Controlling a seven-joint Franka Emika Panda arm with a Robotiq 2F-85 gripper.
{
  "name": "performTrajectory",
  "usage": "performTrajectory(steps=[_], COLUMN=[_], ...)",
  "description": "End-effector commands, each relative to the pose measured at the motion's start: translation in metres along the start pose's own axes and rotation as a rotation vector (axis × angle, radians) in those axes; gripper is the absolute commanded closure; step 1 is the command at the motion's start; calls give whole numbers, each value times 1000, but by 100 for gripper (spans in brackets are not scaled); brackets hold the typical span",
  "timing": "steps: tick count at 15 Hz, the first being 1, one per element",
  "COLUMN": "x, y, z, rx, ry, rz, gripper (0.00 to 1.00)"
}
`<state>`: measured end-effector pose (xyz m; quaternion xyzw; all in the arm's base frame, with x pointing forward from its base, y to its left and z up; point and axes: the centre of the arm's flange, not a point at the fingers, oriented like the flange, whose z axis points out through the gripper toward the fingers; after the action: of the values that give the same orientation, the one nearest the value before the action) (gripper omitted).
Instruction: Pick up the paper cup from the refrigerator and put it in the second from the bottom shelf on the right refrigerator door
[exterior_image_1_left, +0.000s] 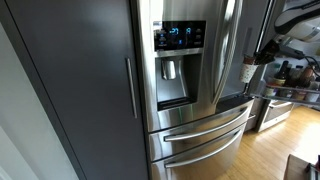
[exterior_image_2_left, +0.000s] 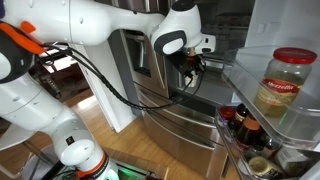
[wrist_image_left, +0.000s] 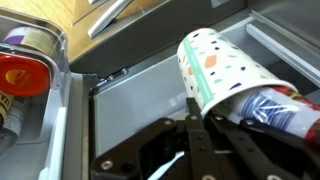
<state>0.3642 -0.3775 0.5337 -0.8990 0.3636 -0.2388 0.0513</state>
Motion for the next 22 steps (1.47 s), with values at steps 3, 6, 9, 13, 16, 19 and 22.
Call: performTrajectory(steps=[3, 6, 9, 13, 16, 19, 22], x=[-29, -14, -21, -22, -16, -10, -10], y=[-1, -1, -4, -5, -13, -16, -19], z=[-56, -54, -53, -51, -87, -130, -166], rx=[-40, -22, -6, -4, -62, -96, -128], ry=[104, 101, 106, 102, 171, 253, 334], rz=[29, -8, -38, -42, 28, 107, 177], gripper=[99, 96, 96, 99, 99, 99, 99])
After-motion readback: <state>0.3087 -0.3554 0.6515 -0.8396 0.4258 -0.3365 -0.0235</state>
